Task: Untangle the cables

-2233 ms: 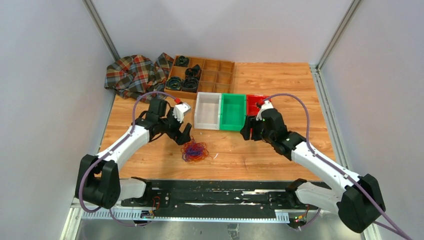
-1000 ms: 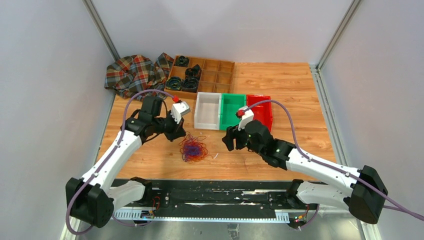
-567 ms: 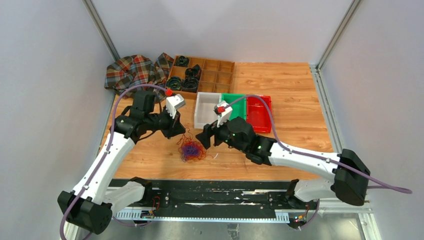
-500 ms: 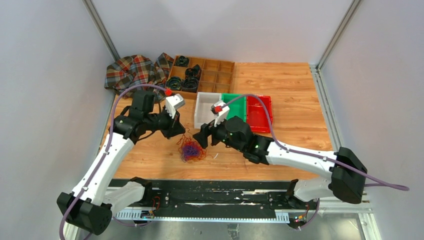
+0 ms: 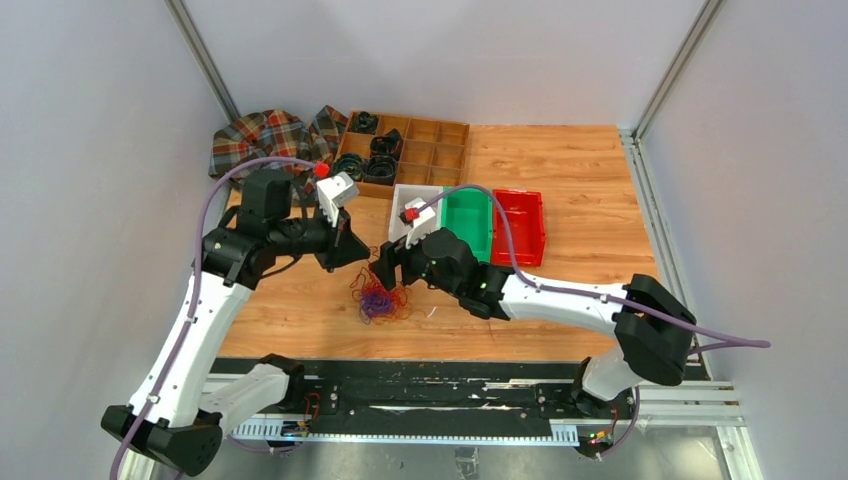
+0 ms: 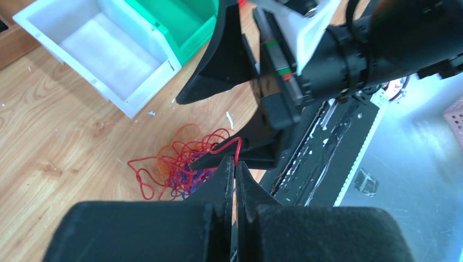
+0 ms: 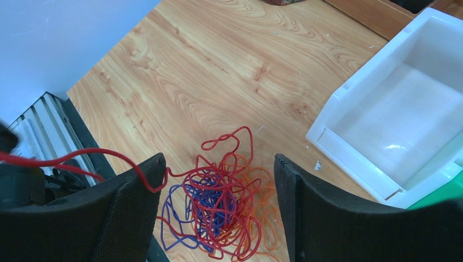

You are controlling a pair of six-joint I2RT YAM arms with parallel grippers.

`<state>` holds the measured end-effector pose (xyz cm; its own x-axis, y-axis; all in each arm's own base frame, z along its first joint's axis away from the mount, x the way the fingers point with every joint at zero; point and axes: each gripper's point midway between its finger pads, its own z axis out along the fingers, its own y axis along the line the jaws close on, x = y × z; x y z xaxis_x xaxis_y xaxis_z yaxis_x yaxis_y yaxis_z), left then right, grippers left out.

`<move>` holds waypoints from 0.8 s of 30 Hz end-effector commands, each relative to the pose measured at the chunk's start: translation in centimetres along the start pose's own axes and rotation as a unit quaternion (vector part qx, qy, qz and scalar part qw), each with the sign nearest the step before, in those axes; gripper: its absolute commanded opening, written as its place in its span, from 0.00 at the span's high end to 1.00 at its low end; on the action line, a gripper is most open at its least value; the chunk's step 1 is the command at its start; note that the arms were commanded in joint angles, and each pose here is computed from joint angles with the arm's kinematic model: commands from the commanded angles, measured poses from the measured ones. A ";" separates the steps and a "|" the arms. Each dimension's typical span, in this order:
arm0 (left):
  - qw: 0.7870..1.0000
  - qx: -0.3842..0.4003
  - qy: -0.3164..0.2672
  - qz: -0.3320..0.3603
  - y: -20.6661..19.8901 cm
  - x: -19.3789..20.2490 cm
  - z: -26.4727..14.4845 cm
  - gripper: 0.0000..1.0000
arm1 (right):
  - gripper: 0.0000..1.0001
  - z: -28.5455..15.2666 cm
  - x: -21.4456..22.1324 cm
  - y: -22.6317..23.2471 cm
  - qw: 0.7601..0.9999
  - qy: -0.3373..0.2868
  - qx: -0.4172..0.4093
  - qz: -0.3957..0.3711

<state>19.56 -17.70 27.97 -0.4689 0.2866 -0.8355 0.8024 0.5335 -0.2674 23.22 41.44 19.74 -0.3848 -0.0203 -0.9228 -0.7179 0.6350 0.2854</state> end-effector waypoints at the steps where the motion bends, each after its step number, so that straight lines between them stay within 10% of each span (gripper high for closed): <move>1: 0.999 0.028 -0.022 -0.008 -2.2 -1.7 -1.2 0.99 | 0.28 0.8 -2.2 0.5 0.999 -0.039 0.009 0.012; 24: 0.988 0.053 -0.138 0.047 -7.4 -13.0 -7.7 1.00 | 0.28 1.7 9.0 -4.2 0.994 0.060 0.085 0.030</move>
<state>17.98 -19.29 40.77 -0.3596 0.1423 -0.9222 0.8587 0.4372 -0.2674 24.15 40.77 12.00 -0.4787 -0.0523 -0.8764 -0.6174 0.7299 0.2936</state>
